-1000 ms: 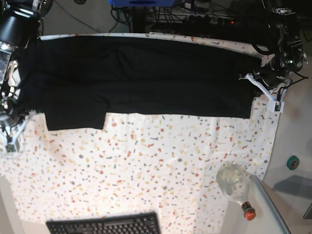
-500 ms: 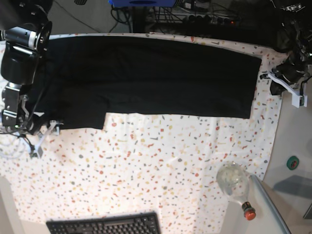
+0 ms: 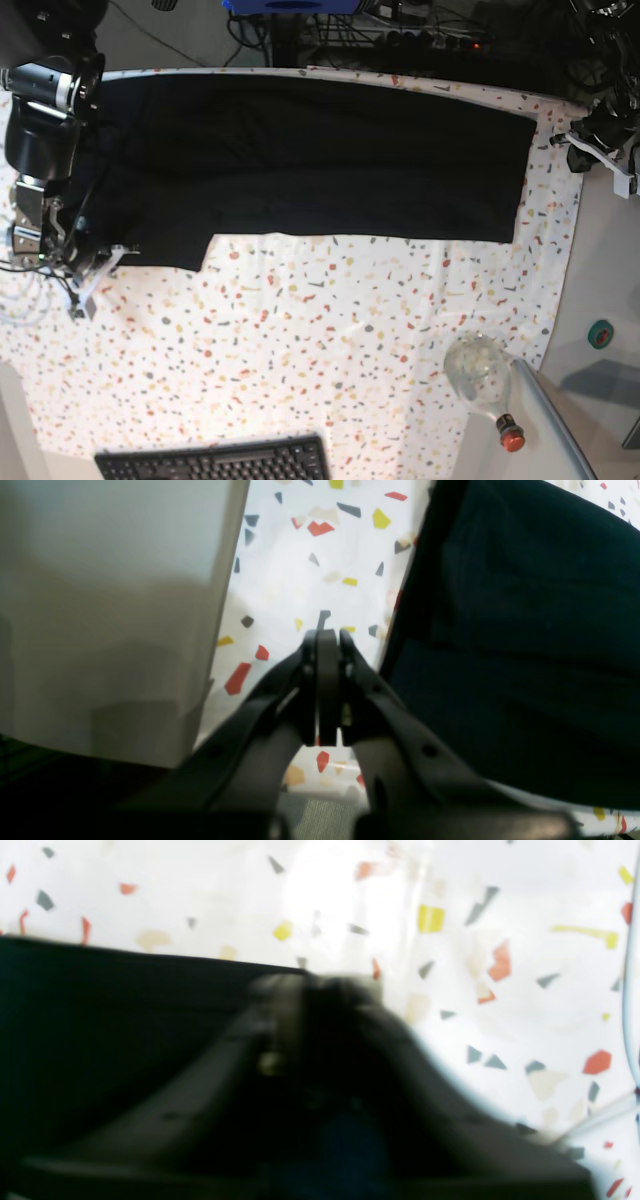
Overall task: Layout the t-shirt on the table in an organized manner, then fold the t-shirt properly
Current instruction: 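Press the right gripper onto the shirt's folded end to flatten it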
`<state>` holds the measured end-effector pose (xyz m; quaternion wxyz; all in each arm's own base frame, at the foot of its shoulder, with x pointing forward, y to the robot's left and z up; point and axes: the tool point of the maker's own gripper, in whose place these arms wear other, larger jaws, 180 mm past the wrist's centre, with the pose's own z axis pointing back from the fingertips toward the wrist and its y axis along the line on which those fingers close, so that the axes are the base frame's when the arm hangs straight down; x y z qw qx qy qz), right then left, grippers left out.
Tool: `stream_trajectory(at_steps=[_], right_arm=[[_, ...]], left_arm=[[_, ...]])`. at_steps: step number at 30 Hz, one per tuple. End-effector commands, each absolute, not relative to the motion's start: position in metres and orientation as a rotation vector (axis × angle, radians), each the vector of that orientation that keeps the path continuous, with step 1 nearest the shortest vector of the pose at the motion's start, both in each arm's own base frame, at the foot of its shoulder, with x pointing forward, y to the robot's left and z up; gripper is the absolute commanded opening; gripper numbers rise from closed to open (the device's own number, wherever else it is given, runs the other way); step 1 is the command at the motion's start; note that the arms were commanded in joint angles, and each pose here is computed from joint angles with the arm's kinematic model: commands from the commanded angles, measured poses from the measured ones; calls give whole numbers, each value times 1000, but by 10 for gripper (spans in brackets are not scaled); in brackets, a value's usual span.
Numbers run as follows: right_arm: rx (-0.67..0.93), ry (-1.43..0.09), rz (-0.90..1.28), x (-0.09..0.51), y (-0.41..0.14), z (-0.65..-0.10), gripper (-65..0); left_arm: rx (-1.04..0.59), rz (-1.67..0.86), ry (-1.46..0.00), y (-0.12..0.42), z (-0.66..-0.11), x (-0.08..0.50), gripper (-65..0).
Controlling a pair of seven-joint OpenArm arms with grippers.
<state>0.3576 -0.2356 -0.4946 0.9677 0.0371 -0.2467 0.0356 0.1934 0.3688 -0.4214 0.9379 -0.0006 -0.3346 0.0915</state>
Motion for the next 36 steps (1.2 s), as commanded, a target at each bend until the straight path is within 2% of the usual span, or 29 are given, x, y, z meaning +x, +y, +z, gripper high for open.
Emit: stream_trajectory(at_steps=[1, 6, 14, 24, 36], right_arm=[[50, -541, 72, 373, -246, -479, -650], [19, -536, 86, 365, -251, -475, -650], [-97, -602, 158, 341, -236, -422, -650], [-121, -563, 311, 271, -196, -391, -650], [-66, -406, 315, 186, -179, -427, -650]], left_arm=[[12, 171, -722, 376, -409, 201, -650], [18, 167, -720, 378, -408, 201, -650], [35, 161, -715, 389, -405, 203, -650], [39, 158, -717, 390, -403, 204, -650], [36, 154, -715, 389, -404, 204, -650]])
